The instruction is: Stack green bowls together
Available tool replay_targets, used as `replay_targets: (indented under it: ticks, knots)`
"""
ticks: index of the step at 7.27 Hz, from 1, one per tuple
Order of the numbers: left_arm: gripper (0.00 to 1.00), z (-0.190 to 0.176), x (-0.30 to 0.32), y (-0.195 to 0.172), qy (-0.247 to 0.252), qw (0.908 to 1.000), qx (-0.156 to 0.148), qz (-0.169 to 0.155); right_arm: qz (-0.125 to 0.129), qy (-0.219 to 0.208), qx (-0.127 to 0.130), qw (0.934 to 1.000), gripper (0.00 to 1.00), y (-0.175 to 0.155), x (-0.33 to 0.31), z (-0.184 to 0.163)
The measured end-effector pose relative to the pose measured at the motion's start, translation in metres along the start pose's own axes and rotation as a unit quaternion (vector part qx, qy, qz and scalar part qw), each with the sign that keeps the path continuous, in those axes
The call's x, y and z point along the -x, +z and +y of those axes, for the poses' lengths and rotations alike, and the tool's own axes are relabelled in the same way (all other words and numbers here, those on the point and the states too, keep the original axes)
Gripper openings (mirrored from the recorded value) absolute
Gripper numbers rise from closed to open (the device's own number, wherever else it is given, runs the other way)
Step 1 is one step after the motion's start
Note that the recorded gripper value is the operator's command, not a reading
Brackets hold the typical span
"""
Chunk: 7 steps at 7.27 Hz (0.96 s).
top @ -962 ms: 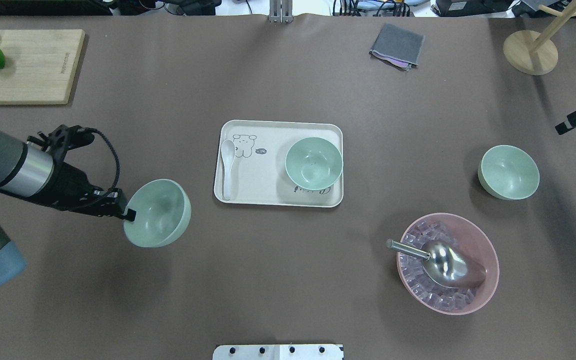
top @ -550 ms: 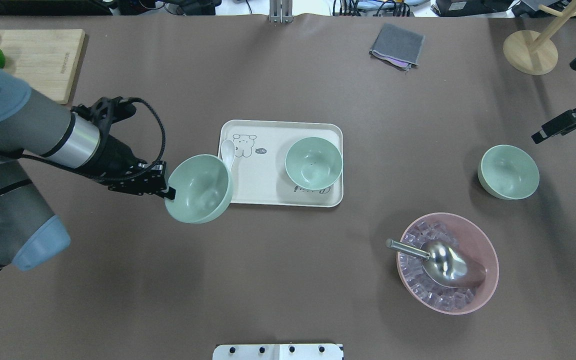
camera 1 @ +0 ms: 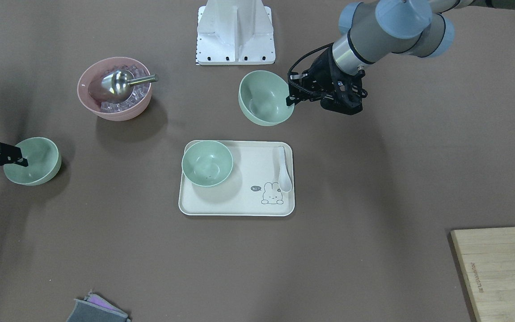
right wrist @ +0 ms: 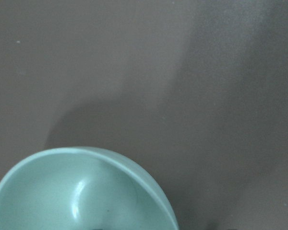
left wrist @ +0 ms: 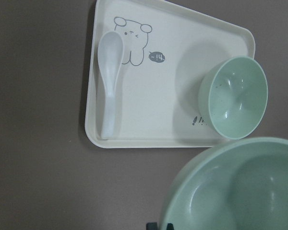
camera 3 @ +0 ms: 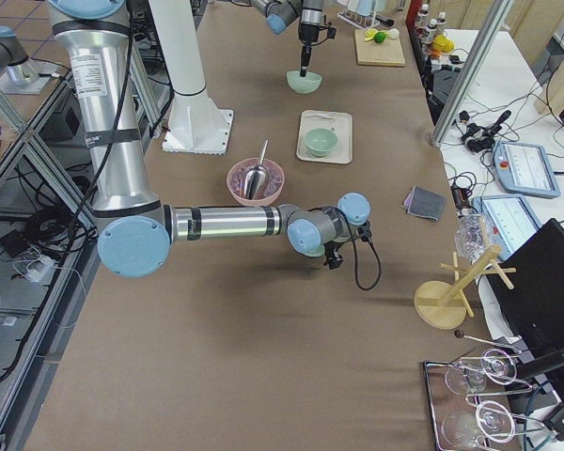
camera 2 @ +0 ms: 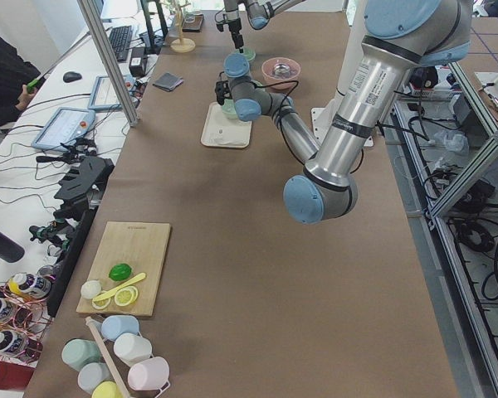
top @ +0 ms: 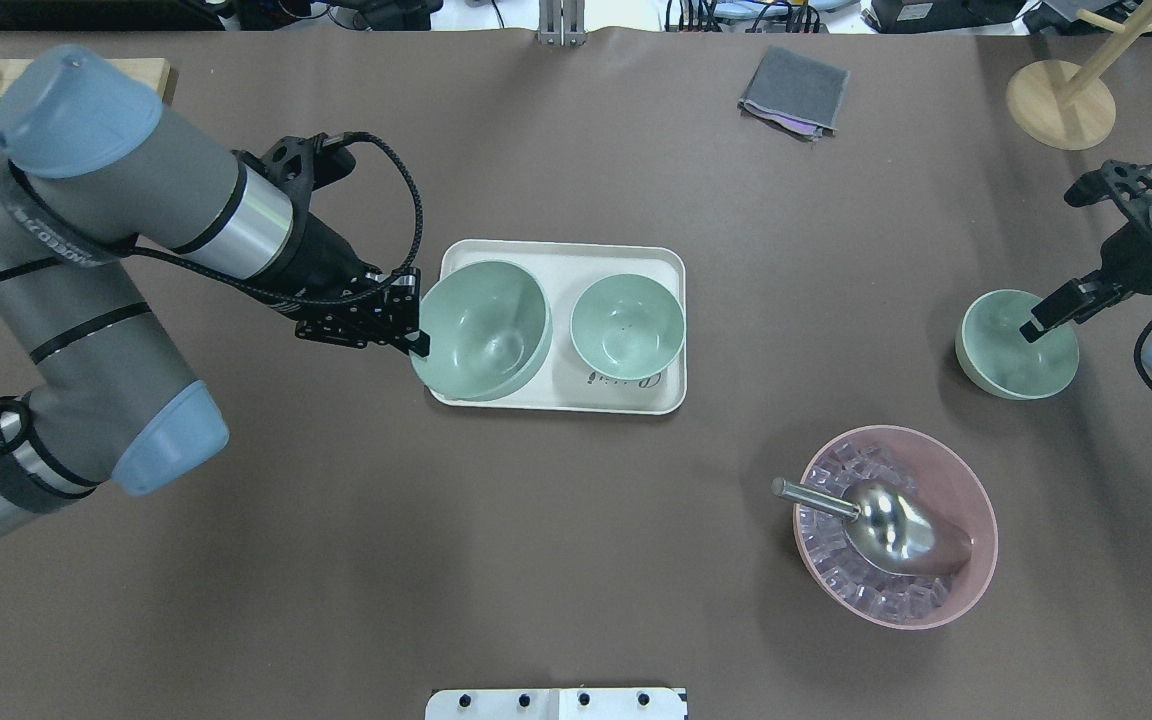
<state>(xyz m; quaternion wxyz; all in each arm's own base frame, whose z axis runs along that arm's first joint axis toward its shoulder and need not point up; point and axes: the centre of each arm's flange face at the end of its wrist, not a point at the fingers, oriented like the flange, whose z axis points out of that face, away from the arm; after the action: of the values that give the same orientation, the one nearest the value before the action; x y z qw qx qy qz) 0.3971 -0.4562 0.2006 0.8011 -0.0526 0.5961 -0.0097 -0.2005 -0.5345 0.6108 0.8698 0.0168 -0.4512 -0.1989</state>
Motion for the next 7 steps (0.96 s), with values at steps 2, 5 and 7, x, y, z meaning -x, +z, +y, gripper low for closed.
replay_targets:
  ticks: [2, 5, 7]
  knots:
    - [0.00, -0.018, -0.019, 0.013, -0.009, 0.9999, -0.007, -0.002, 0.006, -0.007, 0.005, 0.9999, 0.12, 0.007, 0.003, 0.000]
    - [0.00, -0.023, -0.022, 0.018, -0.012, 0.9999, -0.007, -0.004, 0.006, -0.002, -0.004, 1.0000, 0.13, -0.004, -0.009, 0.006]
    - [0.00, -0.023, -0.021, 0.020, -0.013, 0.9999, -0.007, -0.005, 0.005, 0.004, -0.008, 0.9999, 0.00, -0.011, -0.015, 0.011]
